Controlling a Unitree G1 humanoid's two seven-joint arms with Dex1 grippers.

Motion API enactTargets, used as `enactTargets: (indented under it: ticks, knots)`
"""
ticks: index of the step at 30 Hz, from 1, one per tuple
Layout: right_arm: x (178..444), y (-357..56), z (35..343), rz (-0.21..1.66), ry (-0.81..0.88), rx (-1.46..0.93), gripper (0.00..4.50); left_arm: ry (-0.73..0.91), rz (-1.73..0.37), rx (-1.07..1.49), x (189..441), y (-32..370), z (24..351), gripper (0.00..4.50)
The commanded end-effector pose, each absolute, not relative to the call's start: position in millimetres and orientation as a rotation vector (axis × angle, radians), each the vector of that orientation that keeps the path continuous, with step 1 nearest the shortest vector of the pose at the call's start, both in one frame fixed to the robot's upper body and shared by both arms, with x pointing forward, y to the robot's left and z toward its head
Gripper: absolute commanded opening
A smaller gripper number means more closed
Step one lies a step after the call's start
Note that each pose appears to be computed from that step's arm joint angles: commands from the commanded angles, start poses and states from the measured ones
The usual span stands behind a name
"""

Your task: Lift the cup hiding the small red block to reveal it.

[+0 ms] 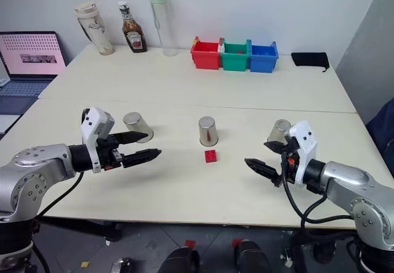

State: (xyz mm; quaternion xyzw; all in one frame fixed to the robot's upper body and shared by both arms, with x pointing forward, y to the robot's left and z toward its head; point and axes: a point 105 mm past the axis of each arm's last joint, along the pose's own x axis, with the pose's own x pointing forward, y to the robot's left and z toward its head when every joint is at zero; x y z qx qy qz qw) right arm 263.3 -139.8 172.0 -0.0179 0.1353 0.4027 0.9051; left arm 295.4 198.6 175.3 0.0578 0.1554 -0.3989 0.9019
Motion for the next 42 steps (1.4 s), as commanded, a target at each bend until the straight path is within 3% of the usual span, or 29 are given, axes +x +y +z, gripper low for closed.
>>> enactTargets:
  ticks: [1, 17, 42]
  knots:
    - [261.9, -144.2, 182.3, 0.827, 0.251, -0.053, 4.49, 0.261, -0.797, 0.122, 296.6, 201.7, 192.1, 4.5]
    - [259.0, -151.3, 175.7, 0.8, 0.264, -0.035, 4.49, 0.31, -0.831, 0.104, 284.3, 205.5, 199.6, 4.5]
    - [270.1, -151.2, 173.8, 0.789, 0.268, -0.017, 4.49, 0.325, -0.839, 0.126, 291.8, 201.1, 189.9, 4.5]
